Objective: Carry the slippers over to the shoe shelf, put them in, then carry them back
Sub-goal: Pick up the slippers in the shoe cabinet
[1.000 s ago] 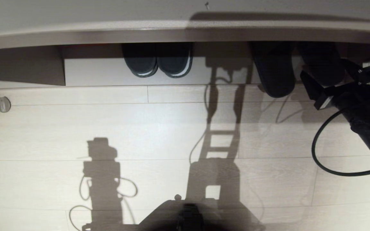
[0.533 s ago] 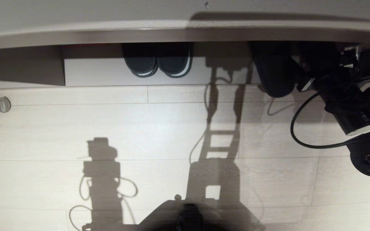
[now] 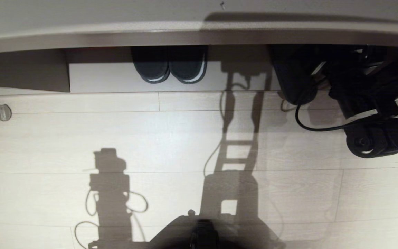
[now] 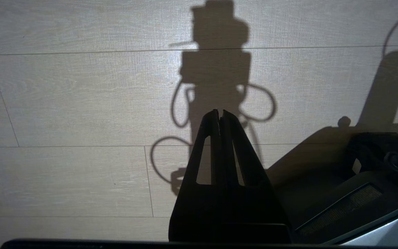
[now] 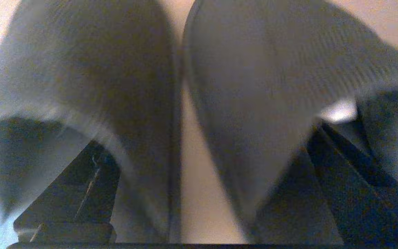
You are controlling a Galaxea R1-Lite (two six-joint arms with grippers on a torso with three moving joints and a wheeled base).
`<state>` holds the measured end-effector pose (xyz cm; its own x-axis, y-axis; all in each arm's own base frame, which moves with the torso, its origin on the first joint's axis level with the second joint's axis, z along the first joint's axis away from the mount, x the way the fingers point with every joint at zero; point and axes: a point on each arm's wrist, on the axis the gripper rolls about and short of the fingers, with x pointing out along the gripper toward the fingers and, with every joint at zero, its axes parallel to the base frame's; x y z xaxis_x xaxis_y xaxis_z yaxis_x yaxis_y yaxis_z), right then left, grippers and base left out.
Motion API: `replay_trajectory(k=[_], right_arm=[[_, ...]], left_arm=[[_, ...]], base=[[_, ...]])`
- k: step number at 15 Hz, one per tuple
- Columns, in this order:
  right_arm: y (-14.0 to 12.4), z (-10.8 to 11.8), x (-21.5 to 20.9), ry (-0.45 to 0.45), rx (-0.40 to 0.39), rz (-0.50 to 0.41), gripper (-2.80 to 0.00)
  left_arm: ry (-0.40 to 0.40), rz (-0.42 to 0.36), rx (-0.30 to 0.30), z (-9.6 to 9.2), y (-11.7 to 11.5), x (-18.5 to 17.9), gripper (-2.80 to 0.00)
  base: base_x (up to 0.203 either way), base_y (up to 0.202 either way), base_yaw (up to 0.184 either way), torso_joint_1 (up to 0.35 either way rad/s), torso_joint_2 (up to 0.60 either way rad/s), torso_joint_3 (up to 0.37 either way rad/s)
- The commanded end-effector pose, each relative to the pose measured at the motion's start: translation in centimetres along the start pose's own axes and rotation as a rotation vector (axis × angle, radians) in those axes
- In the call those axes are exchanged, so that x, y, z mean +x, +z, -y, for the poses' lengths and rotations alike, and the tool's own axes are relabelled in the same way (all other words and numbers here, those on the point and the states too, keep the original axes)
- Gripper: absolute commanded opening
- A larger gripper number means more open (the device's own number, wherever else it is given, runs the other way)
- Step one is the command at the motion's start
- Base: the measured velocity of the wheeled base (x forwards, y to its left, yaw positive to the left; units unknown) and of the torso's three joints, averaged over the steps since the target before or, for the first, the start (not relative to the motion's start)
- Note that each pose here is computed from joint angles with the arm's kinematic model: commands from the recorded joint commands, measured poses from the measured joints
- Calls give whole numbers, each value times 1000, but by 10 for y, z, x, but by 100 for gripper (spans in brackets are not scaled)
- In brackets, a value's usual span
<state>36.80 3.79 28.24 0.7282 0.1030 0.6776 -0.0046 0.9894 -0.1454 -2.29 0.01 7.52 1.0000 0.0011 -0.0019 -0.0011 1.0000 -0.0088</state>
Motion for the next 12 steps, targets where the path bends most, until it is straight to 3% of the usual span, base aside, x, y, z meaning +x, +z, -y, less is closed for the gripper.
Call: replay_trajectory(k=[1, 3, 4, 10, 12], right_arm=[[-19, -3, 11, -4, 4, 18, 0], [-29, -5, 21, -12, 17, 37, 0], [-32, -6, 25, -12, 39, 46, -280], [-23, -7, 30, -8, 62, 65, -280], [3, -5, 30, -8, 64, 100, -280]], left_arm=[[0, -1, 0, 0, 0, 0, -280], [2, -1, 0, 0, 0, 0, -280], [0, -3, 0, 0, 0, 0, -280], [0, -1, 0, 0, 0, 0, -280], [0, -1, 0, 0, 0, 0, -280]], base=[[0, 0, 0, 0, 0, 0], [0, 0, 0, 0, 0, 0], [0, 0, 0, 0, 0, 0], [0, 0, 0, 0, 0, 0], [0, 0, 0, 0, 0, 0]])
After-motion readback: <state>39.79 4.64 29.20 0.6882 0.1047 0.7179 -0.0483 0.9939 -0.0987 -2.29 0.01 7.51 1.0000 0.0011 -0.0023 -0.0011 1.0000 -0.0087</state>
